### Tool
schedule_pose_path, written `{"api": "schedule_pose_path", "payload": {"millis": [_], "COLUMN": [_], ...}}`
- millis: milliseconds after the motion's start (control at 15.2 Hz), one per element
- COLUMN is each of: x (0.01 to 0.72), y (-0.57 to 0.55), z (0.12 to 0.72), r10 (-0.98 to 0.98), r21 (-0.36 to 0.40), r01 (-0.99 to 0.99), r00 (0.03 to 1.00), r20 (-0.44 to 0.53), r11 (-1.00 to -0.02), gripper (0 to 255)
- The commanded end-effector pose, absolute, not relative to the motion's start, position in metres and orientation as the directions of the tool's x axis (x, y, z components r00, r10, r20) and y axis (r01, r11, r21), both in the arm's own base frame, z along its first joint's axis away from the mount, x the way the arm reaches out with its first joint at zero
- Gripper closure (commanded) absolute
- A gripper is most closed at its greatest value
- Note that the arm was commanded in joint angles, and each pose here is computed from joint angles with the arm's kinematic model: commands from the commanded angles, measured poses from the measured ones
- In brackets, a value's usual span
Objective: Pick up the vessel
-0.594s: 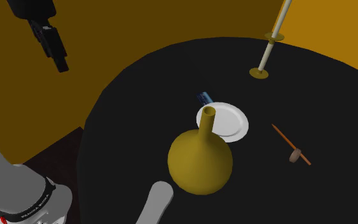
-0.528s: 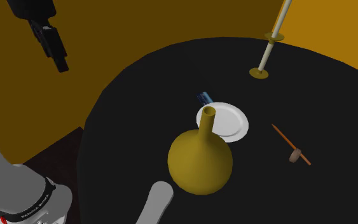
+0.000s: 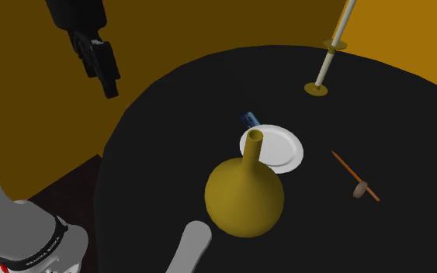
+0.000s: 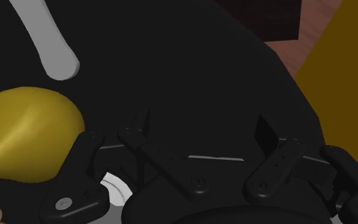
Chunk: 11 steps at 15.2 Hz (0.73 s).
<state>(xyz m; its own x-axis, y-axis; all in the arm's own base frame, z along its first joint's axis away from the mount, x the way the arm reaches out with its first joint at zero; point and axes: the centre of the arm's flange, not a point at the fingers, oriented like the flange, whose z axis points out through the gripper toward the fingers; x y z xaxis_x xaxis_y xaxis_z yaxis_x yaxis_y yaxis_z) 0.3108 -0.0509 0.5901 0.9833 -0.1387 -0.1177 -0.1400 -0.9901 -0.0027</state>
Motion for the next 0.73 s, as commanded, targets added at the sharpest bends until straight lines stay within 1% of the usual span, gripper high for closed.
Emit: {"api": "schedule_pose_path", "payload": {"millis": [0, 660], "x": [0.319, 0.354], "y": [-0.079, -0.206], "z": [0.593, 0.598], "r10": [-0.143, -0.166], "r21": [-0.002, -0.001], "r01": [-0.144, -0.168], "r00": [0.983, 0.979], "r20": [-0.117, -0.114], "r11": [-0.990, -0.986], "gripper": [0, 0]}}
